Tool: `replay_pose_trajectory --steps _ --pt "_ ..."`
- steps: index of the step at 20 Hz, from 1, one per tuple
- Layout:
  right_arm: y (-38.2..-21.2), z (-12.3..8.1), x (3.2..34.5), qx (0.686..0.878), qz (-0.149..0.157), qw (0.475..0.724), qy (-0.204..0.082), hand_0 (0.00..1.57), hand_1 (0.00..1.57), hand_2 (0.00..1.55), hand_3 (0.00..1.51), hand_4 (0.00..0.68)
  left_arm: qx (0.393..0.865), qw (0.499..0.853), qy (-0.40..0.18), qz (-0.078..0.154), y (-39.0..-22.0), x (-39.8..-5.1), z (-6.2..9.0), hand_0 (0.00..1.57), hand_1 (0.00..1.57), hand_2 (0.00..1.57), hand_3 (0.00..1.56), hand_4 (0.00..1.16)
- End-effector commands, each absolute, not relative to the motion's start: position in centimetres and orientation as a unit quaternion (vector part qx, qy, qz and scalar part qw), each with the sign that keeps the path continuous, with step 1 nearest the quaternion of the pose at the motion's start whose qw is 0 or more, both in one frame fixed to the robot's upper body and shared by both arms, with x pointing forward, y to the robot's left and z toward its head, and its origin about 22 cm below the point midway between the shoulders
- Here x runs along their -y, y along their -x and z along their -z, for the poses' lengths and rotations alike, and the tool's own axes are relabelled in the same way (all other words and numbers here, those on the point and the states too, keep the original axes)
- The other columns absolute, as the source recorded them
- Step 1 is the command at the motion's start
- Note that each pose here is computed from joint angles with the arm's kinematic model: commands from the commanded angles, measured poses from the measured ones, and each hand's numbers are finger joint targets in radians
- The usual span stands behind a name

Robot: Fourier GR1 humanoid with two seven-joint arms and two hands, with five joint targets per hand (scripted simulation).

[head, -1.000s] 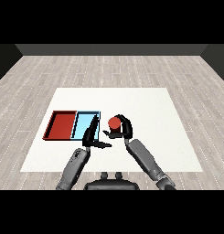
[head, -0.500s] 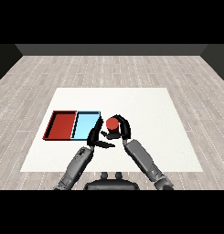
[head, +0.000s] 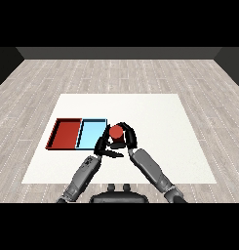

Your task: Pick the red can and put it in the red box

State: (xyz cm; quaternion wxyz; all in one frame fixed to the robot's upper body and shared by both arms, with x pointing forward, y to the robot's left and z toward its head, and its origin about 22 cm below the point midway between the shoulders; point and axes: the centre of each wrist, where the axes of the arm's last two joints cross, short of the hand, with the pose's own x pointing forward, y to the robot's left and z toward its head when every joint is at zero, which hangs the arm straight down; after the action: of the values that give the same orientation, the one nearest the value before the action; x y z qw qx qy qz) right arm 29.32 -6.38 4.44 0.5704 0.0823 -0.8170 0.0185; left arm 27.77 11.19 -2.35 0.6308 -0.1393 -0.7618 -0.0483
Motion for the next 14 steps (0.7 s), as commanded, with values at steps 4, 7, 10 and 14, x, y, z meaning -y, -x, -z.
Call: replay_pose_trajectory --steps 4,7,10,14 --pt "-29.2 -5.2 5.6 0.815 -0.021 0.569 -0.103 1.48 1.48 1.44 1.37 0.620 0.757 0.632 0.158 0.050 -27.8 -8.8 1.3 0.00 0.00 0.00 0.00 0.00" --pt "-29.6 -5.4 5.4 0.815 -0.023 0.571 -0.098 1.50 1.50 1.45 1.38 0.618 0.765 0.623 0.155 0.054 -28.2 -7.9 1.9 0.00 0.00 0.00 0.00 0.00" --pt "-26.7 -4.4 3.8 0.814 -0.021 0.570 -0.110 1.49 1.49 1.45 1.37 0.617 0.763 0.623 0.167 0.046 -27.3 -8.9 0.3 0.00 0.00 0.00 0.00 0.00" --pt "-29.5 -3.6 5.1 0.811 -0.028 0.573 -0.112 1.48 1.48 1.46 1.37 0.642 0.774 0.613 0.149 0.055 -29.0 -9.0 0.4 0.00 0.00 0.00 0.00 0.16"
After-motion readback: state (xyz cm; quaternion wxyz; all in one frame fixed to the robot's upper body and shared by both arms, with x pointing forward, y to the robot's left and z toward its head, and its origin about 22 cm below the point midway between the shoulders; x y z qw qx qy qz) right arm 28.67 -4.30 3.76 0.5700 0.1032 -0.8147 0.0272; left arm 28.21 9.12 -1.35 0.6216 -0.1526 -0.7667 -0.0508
